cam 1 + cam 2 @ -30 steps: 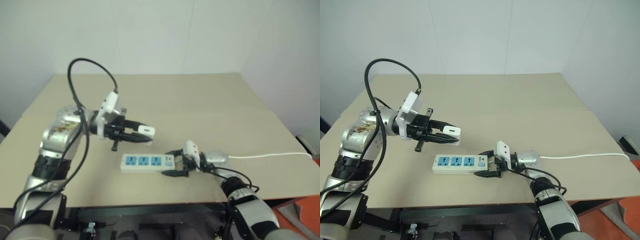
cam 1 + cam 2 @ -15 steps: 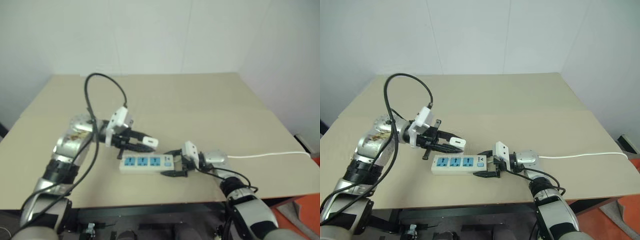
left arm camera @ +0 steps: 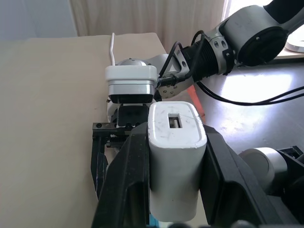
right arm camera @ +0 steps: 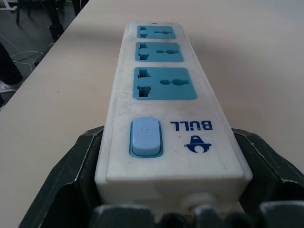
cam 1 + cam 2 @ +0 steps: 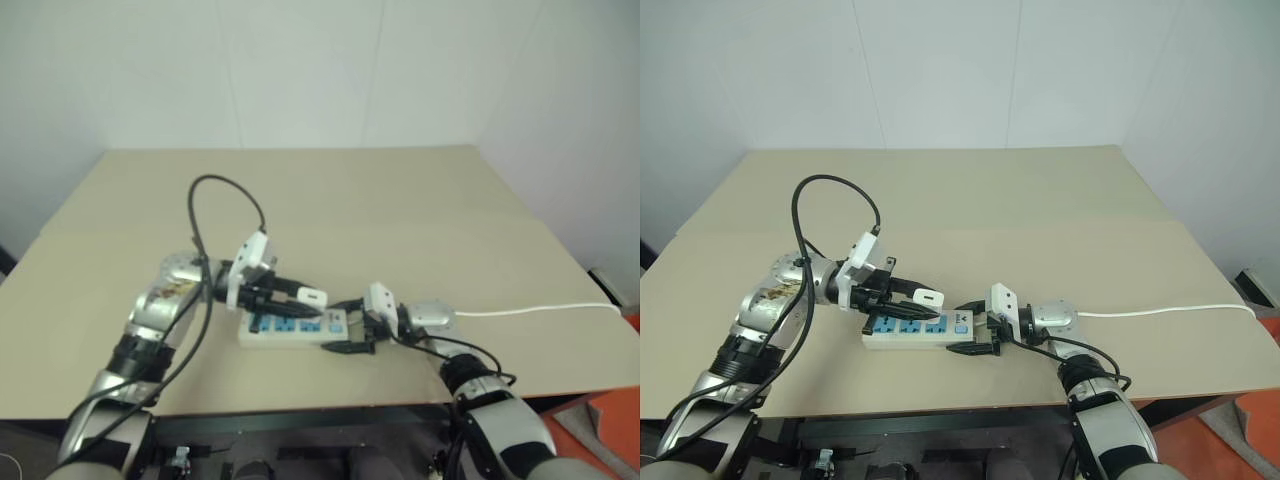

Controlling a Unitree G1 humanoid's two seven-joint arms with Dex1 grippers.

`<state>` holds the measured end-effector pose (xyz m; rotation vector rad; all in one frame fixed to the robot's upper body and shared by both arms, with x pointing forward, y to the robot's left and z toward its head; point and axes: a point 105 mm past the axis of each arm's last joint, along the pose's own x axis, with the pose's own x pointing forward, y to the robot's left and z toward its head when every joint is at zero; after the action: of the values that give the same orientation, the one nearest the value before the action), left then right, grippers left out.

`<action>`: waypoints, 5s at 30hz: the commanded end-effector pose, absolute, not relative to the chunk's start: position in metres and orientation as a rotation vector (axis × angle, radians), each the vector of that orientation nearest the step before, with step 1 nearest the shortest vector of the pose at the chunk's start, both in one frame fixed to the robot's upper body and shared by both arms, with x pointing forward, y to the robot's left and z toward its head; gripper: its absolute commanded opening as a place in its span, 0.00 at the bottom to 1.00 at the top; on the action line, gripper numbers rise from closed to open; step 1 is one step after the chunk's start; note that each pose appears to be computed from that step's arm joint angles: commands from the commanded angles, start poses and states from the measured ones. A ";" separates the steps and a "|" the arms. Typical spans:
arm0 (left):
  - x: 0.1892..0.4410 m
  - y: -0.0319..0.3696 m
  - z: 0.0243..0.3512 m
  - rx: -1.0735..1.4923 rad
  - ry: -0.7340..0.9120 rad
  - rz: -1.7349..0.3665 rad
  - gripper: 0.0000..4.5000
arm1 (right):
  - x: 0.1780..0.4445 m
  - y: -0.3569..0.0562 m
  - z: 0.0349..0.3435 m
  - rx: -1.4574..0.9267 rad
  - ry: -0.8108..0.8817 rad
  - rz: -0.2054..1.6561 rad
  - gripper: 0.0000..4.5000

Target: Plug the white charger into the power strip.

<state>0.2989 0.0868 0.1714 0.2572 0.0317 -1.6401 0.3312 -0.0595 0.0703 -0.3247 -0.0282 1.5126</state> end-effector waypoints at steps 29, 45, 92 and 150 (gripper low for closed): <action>0.317 0.082 0.129 0.215 -0.002 -1.537 0.22 | 0.327 -0.060 0.059 -0.303 0.019 1.514 0.76; 0.312 0.086 0.123 0.214 0.037 -1.566 0.22 | 0.327 -0.061 0.058 -0.304 0.026 1.516 0.76; 0.300 0.143 0.043 0.270 0.403 -1.480 0.22 | 0.328 -0.065 0.058 -0.318 0.043 1.517 0.76; 0.289 0.241 0.178 0.373 0.224 -1.227 1.00 | 0.300 -0.220 0.169 -0.479 0.031 1.157 0.99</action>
<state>0.2910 0.2394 0.1649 0.3533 0.2607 -1.2371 0.3012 -0.2177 0.1547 -0.4653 0.0727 1.1701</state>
